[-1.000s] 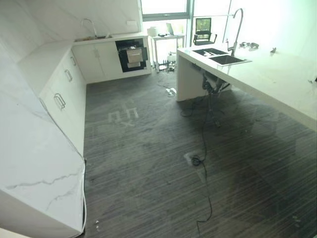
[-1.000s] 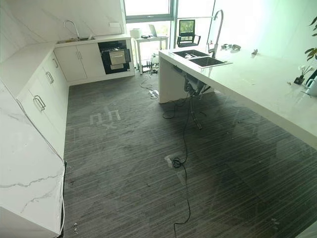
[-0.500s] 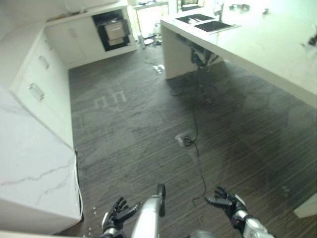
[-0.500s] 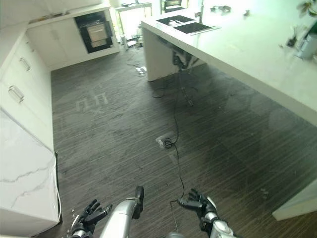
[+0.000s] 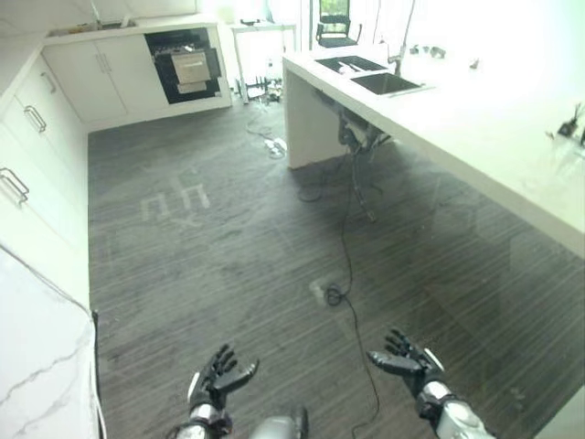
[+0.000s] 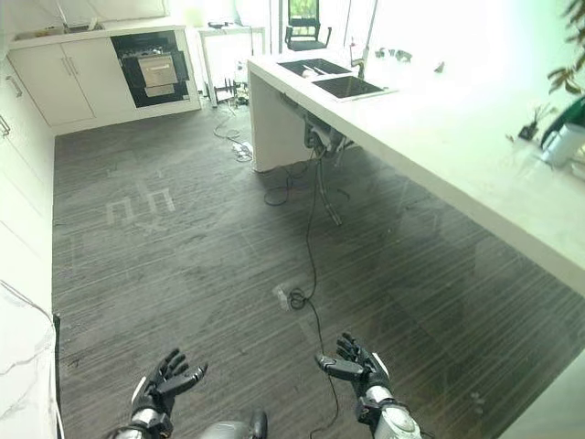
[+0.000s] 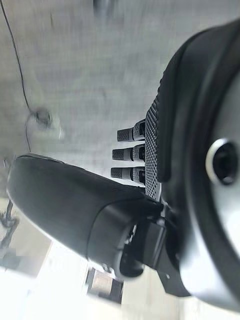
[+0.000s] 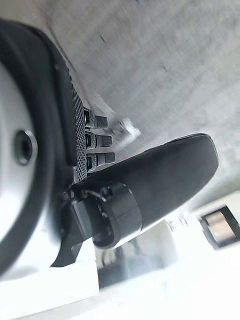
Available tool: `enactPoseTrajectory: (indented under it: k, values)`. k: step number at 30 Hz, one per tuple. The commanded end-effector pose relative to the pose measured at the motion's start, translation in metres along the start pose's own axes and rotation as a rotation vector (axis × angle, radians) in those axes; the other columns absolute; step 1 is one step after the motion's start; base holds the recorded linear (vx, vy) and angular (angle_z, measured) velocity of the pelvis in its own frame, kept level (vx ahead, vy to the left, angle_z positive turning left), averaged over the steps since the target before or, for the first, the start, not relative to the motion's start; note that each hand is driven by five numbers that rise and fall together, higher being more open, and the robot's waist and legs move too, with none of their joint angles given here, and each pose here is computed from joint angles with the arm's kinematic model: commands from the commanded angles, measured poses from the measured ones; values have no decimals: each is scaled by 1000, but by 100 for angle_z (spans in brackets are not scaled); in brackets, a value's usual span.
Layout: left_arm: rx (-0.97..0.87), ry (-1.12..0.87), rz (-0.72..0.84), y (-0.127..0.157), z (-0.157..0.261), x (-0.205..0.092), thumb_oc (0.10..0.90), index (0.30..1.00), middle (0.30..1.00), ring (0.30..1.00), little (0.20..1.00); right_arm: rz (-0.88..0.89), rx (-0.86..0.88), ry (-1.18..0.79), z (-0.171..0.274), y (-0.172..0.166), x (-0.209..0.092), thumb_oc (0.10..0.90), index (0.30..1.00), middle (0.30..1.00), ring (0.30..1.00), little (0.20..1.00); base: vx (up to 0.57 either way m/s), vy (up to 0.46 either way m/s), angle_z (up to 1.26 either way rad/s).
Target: Place the dishes in the dishwasher.
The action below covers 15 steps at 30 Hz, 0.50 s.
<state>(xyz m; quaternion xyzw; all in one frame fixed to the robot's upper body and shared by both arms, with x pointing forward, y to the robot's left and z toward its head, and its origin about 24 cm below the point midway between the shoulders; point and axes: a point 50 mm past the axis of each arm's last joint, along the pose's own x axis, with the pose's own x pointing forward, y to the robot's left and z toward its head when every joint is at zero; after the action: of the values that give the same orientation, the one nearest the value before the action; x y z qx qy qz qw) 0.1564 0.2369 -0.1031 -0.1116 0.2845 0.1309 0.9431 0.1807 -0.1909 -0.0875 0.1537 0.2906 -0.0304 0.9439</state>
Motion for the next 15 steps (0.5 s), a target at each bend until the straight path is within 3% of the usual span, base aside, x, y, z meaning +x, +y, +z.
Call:
enactPoseTrajectory:
  k: [1, 5, 9, 15]
  values:
    - [99, -142, -70, -10, 31, 5, 800, 900, 900, 900, 900, 3, -28, -195, 41, 2, 3, 800, 900, 900, 900, 900, 204, 222, 4]
    - [195, -144, -67, -18, 29, 2, 800, 900, 900, 900, 900, 49, -65, -191, 40, 14, 4, 800, 900, 900, 900, 900, 321, 207, -2]
    - [267, -127, -119, -5, 25, -8, 800, 900, 900, 900, 900, 37, -98, -154, 31, -7, -8, 800, 900, 900, 900, 900, 681, -286, 80]
    - [268, -121, -186, -13, 25, -9, 800, 900, 900, 900, 900, 21, -157, -197, 47, -6, -3, 800, 900, 900, 900, 900, 453, -194, 0]
